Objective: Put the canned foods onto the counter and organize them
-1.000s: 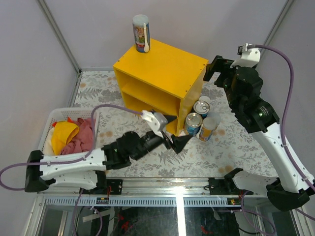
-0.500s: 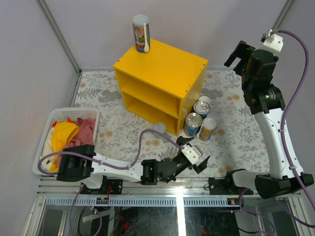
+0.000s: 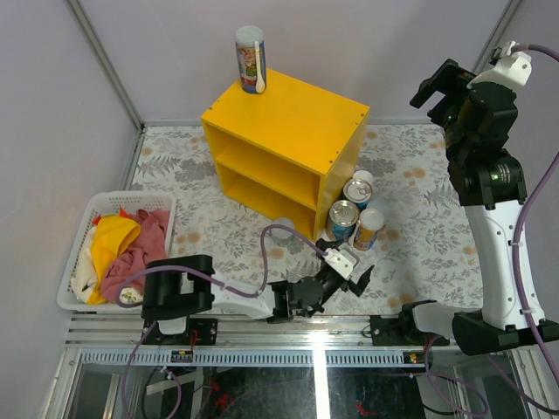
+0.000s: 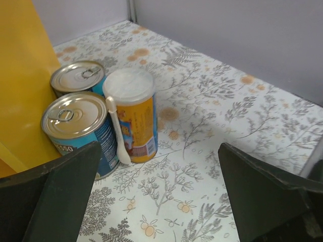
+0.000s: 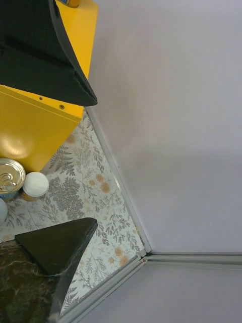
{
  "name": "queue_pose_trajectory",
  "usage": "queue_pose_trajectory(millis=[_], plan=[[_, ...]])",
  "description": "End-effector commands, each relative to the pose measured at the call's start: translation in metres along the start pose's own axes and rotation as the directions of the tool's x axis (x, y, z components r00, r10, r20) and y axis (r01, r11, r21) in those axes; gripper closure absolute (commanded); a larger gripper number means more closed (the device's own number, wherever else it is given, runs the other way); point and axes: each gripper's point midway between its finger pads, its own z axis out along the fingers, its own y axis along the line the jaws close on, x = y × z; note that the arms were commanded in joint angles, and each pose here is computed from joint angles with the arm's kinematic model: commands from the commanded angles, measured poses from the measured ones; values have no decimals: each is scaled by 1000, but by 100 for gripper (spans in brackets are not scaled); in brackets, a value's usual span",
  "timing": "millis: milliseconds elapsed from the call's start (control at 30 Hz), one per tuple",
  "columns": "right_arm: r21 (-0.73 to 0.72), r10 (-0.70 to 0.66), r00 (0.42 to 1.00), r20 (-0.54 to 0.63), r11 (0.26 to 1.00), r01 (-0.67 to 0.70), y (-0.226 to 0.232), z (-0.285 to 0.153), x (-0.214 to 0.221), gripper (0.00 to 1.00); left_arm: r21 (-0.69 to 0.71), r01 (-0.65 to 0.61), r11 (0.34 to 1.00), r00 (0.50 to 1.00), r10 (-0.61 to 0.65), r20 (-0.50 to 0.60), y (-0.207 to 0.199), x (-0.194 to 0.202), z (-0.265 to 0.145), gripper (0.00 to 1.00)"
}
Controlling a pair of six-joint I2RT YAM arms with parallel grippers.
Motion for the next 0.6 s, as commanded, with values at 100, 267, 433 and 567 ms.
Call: queue_pose_trajectory(millis=[100, 267, 433, 567], plan=[[-28, 19, 999, 29, 999, -18, 4, -8, -13, 0, -89, 144, 986, 983, -133, 123, 13, 0, 31, 0], [-56, 39, 999, 30, 998, -37, 8, -7, -9, 1, -125, 143, 982, 981, -124, 149, 19, 12, 50, 0], [-88, 56, 998, 28, 995, -53, 16, -5, -9, 0, -180, 153, 972, 977, -122, 175, 36, 13, 66, 0], [-102, 66, 997, 30, 993, -63, 19, -4, -10, 1, -194, 151, 969, 976, -116, 183, 41, 15, 76, 0]])
